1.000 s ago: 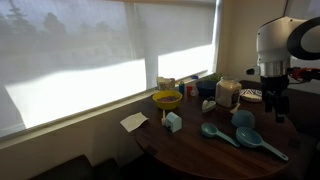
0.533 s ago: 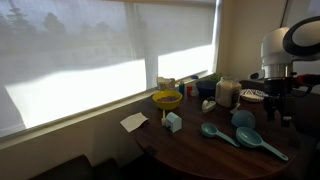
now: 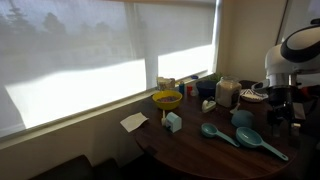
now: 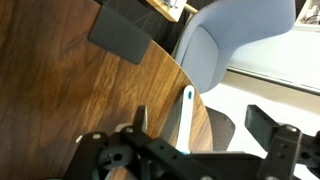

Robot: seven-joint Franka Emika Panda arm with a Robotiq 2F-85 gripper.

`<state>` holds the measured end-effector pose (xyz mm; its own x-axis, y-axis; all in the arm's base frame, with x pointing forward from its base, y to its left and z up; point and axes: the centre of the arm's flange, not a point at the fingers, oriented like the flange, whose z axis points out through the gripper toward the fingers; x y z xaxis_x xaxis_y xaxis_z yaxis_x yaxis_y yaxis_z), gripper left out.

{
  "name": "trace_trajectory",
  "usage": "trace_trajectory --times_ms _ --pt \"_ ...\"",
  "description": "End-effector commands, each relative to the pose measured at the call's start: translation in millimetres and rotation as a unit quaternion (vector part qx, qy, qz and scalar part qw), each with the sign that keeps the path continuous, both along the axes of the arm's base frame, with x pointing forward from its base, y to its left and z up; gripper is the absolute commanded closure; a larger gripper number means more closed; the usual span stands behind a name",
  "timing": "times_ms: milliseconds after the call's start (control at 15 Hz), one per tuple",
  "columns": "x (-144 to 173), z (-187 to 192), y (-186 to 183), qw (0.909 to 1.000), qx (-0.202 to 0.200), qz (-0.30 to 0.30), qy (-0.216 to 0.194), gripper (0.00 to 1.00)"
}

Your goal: Turn the three serving spoons upside down, starting with one on far right moving to the far left

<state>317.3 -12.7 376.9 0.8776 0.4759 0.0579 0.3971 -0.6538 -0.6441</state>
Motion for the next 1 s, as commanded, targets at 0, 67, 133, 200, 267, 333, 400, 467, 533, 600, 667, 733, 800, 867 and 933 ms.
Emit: trace_trajectory --times_ms 0,67,133,200,267,333,400,467,533,600,667,733,800,867,933 --pt "-2.6 -11.8 11.4 0.9996 0.023 -0.001 0.013 0.00" --pt "-2.6 -13.8 15.3 0.9996 0.023 -0.003 0.015 0.00" --pt "-1.9 -14.5 18.6 0.9996 0.022 -0.005 0.015 0.00" --pt "-0.9 -14.5 21.8 0.9995 0.024 -0.010 0.016 0.00" --pt "0.3 -14.4 24.8 0.9995 0.023 -0.016 0.014 0.00" --pt "1.1 -13.7 28.1 0.9994 0.022 -0.022 0.017 0.00" --pt "1.8 -14.1 32.3 0.9993 0.013 -0.029 0.021 0.00" --pt "2.3 -14.4 34.6 0.9992 0.009 -0.033 0.019 0.00" --pt "2.4 -15.9 37.1 0.9992 0.003 -0.036 0.014 0.00" --pt "2.3 -16.8 38.8 0.9991 -0.002 -0.040 0.010 0.00" --pt "1.9 -18.1 40.1 0.9990 -0.005 -0.044 0.010 0.00" --pt "0.8 -20.4 40.4 0.9986 -0.011 -0.051 0.010 0.00" --pt "0.0 -22.2 40.8 0.9983 -0.014 -0.055 0.009 0.00" --pt "-0.2 -23.4 40.2 0.9982 -0.012 -0.059 0.004 0.00" --pt "0.9 -22.3 39.8 0.9979 -0.011 -0.064 0.003 0.07"
